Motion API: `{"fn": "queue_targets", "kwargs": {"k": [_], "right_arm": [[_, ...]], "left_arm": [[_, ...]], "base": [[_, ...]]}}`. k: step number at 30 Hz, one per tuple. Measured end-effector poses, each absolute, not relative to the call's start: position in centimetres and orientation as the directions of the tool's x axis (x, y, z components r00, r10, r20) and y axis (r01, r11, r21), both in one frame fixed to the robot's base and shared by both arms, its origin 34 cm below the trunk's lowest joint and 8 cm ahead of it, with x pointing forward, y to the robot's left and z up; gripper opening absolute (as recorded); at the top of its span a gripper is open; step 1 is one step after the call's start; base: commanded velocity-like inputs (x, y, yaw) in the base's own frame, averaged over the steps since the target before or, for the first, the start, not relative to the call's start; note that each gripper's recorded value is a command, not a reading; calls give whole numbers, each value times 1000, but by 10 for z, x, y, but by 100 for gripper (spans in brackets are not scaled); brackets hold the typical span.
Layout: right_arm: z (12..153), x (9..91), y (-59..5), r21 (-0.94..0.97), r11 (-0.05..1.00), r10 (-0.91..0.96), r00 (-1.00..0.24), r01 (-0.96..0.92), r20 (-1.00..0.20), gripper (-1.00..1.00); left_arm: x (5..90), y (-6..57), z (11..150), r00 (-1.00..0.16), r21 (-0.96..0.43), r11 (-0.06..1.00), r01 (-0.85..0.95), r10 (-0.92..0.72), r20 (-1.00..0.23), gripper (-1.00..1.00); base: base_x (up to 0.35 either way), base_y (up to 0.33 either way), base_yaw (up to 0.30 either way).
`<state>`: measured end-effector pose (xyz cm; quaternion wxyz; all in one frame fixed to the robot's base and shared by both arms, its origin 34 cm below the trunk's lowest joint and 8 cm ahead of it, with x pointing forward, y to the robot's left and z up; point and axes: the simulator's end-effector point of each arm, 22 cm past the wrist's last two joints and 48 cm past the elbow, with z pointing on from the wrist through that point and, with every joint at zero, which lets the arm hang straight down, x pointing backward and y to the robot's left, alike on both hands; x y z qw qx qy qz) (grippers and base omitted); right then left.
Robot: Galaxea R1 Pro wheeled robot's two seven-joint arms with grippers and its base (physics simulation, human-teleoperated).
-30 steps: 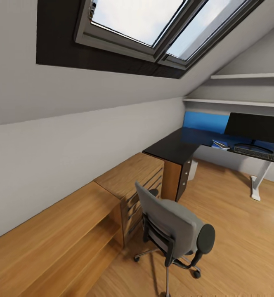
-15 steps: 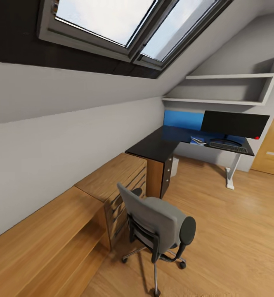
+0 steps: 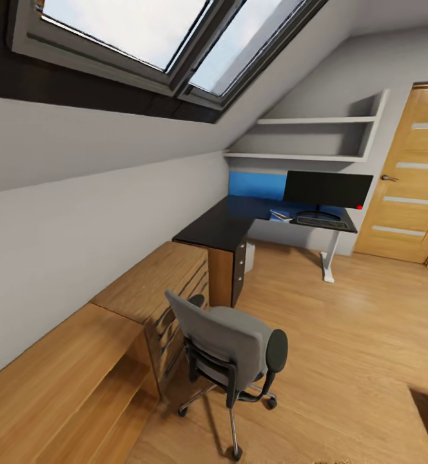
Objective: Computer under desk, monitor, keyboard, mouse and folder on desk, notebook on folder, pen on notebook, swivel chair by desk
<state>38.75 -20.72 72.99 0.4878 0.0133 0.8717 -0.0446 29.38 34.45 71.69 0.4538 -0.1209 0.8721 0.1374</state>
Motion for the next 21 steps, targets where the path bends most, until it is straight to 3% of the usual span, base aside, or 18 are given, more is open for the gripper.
{"fn": "queue_targets", "kwargs": {"k": [14,21], "right_arm": [[730,388,-207,-65,996,-20,-523,67,-852,100],[730,388,-207,-65,996,-20,-523,67,-852,100]], "left_arm": [[294,344,717,-560,130,933,-335,-87,-824,100],[294,345,717,-560,131,933,-336,-86,-824,100]], "base": [[6,63,-300],[0,216,-300]]}}
